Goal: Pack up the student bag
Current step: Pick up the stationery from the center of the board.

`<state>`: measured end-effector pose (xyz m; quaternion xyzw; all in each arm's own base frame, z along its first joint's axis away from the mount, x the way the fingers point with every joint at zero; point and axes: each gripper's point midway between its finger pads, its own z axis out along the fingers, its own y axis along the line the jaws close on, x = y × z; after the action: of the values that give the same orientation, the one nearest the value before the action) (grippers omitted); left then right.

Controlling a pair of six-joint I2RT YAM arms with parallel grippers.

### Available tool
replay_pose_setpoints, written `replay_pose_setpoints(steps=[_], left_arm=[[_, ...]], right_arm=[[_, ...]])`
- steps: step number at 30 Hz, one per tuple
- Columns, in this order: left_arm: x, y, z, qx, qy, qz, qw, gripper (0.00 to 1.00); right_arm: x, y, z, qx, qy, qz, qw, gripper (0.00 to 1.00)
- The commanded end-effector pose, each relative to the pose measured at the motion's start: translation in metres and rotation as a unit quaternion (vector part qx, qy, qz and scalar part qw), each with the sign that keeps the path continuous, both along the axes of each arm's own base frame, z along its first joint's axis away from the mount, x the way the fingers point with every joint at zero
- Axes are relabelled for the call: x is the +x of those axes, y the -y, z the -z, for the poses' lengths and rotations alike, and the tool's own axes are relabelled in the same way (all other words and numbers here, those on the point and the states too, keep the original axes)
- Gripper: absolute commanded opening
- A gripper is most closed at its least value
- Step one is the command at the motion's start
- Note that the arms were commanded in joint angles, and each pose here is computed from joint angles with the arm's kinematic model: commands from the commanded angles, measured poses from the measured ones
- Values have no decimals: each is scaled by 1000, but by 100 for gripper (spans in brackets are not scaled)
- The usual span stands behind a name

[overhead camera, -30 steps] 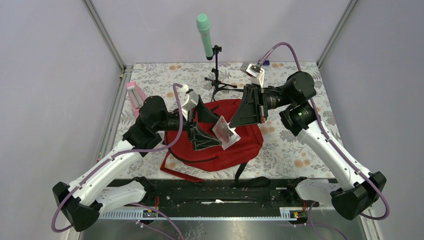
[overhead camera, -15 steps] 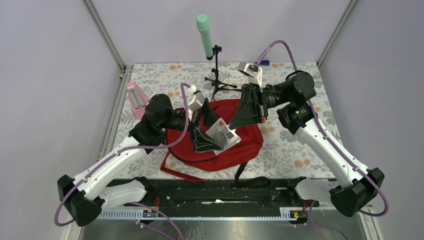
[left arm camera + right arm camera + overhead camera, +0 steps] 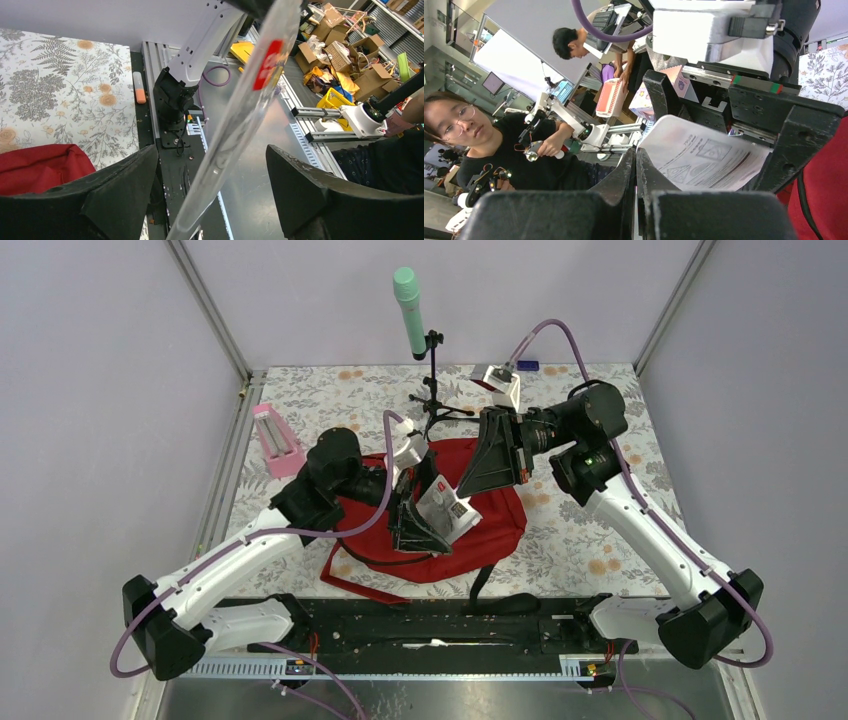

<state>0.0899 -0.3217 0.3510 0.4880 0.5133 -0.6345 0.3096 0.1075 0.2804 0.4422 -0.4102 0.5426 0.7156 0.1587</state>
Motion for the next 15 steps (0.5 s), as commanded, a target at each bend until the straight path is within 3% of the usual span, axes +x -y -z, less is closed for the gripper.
replay_pose_setpoints(steps=[1,4,8,15], left_arm=[[-1,1,-18,-25,36,5,999,82],[-5,1,-22,-26,33,18,999,69],[-6,0,-18,-20,28,19,999,40],[-4,-4,-8,-3,27,-3,1000,39]], right_arm=[[-13,6,-18,23,44,-19,999,0],[-13,6,-17,22,44,-19,999,0],[-9,3,-13,18,39,-21,999,0],[-6,1,-7,13,34,-24,999,0]])
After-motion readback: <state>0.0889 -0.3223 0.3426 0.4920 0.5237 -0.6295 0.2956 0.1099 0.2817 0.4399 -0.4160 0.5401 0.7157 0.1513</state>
